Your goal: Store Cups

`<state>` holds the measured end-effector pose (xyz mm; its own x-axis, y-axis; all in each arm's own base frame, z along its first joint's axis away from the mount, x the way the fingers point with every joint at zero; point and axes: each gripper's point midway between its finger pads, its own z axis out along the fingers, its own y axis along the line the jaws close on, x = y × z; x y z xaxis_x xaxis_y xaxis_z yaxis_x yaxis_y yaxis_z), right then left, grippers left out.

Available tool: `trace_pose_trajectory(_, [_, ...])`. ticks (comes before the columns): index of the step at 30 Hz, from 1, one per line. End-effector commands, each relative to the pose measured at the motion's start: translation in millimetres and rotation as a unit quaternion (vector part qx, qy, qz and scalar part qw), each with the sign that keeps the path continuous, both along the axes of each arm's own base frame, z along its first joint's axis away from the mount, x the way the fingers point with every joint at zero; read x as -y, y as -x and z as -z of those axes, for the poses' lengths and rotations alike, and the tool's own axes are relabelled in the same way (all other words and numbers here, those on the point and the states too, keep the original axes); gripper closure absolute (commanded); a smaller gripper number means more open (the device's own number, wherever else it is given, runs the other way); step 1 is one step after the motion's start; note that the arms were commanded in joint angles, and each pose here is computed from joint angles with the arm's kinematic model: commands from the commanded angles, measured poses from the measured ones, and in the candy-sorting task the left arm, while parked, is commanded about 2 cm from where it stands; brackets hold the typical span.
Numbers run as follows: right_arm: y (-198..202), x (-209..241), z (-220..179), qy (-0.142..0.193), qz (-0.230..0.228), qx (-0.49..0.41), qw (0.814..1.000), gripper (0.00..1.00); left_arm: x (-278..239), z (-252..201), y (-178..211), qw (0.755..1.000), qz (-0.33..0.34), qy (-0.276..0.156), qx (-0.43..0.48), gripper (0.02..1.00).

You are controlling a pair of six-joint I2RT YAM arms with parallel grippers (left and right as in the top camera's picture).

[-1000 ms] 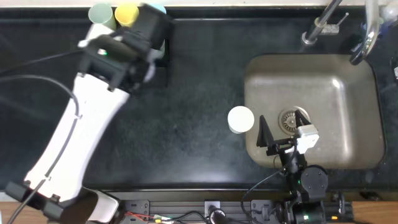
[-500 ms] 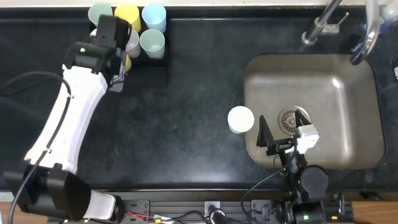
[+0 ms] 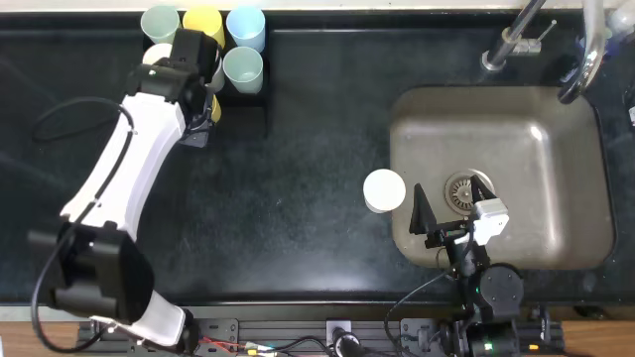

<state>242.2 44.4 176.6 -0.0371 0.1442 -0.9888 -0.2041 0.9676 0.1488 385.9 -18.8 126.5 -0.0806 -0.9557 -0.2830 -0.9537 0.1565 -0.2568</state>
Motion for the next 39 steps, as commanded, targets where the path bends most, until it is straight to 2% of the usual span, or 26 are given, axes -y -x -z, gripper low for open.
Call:
trace_pose_trajectory(1, [-0.7,0.9,4.3,-0.001,0.003,-0.002,1.000,0.003,-3.1,11.4,-6.3,1.000,0.001,-0.008,-0.003,0.985])
trace_pose_trajectory(39, [-0.7,0.9,4.3,-0.001,0.003,-0.002,1.000,0.003,-23.7,36.0,-2.8,0.998,-0.021,-0.032,-0.043,0.969])
